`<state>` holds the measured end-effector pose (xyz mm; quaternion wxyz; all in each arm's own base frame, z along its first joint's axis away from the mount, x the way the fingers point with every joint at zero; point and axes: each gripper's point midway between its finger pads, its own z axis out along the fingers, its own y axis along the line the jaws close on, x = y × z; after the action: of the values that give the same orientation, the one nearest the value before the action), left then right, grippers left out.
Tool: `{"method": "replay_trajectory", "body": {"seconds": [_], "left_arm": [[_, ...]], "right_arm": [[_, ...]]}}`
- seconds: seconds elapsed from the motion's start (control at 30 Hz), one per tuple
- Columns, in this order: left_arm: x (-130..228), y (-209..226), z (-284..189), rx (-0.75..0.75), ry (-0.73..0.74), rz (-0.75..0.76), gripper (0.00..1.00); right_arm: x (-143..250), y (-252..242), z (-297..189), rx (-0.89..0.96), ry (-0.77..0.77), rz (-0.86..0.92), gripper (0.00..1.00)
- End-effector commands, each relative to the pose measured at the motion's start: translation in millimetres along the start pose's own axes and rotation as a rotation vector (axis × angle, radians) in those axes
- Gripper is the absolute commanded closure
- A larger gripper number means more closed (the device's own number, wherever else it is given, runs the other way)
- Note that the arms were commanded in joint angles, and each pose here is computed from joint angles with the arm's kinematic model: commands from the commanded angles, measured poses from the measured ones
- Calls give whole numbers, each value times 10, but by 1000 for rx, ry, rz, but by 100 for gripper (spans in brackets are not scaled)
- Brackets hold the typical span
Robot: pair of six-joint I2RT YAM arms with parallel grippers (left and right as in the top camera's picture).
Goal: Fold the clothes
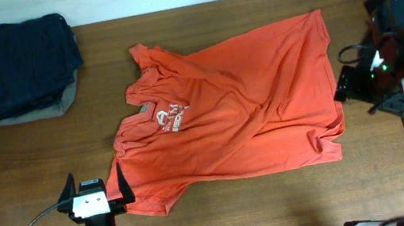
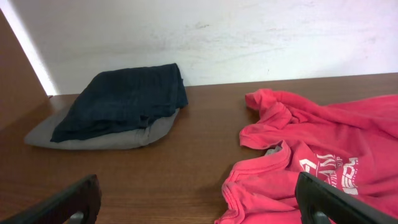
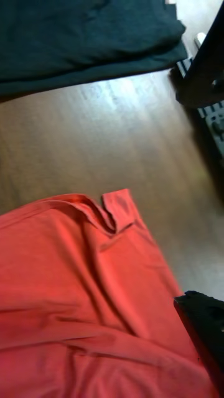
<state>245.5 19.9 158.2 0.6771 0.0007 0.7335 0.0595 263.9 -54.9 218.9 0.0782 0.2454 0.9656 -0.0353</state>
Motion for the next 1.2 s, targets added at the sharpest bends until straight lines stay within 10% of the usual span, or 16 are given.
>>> {"method": "replay_trajectory", "body": {"seconds": [0.0,0.43,0.9,1.17], "left_arm": [[-118,-6,-5,7,-53,11,1],[-990,-259,-167,179,-277,34,1],[-1210,-280,607,258,399,-30,1],[-381,-359,457,262,909,-154,1]], "right_arm": [[81,16,-158,-18,-33,-9,1],[470,-158,-664,-73,-174,2,1],[691,36,-793,-234,-151,-8,7],[873,-10,-443,-177,-11,12,8]]}}
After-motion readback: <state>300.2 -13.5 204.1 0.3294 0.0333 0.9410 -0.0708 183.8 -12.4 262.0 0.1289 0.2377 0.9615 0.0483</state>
